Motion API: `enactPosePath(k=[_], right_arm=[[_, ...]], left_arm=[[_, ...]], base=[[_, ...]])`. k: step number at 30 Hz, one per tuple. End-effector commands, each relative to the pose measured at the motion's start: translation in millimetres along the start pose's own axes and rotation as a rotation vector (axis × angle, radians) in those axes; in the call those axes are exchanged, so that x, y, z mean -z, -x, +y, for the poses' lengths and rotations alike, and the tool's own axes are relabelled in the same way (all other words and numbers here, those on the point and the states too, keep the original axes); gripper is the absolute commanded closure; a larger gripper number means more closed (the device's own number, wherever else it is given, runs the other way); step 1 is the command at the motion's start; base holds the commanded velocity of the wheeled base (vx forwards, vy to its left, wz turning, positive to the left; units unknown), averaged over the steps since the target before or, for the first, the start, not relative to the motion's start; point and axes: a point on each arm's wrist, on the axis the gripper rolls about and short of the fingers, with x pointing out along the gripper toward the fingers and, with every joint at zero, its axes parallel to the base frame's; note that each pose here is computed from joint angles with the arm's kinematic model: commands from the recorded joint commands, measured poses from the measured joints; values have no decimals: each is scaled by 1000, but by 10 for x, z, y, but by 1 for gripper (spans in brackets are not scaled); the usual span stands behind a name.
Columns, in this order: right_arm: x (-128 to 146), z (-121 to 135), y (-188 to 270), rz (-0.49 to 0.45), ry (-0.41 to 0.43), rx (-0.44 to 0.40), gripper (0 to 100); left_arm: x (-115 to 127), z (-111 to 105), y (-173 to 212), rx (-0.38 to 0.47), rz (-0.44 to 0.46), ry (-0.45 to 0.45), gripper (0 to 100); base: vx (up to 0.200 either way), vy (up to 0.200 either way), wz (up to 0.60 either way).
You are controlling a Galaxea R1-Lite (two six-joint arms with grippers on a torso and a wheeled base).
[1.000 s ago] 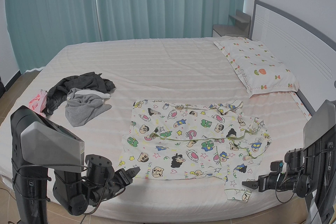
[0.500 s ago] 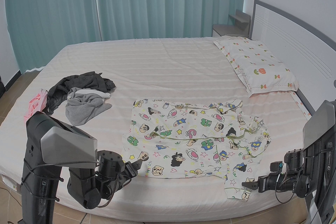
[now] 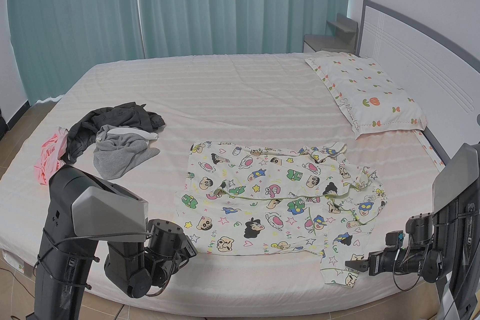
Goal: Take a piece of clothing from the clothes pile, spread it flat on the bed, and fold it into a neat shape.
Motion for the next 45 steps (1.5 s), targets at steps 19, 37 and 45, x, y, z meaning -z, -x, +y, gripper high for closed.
enactPosePath(k=[19, 37, 45], right_arm=[[142, 159, -80, 87, 30, -41, 0], [202, 261, -58, 167, 43, -25, 0], [120, 317, 57, 155, -47, -17, 0]], left_arm=[[-143, -48, 249, 10, -54, 134, 100], [-142, -52, 238, 10, -56, 133, 100], [-152, -41, 224, 6, -59, 138, 100]], base=[[0, 0, 0], [0, 0, 0], [0, 0, 0]])
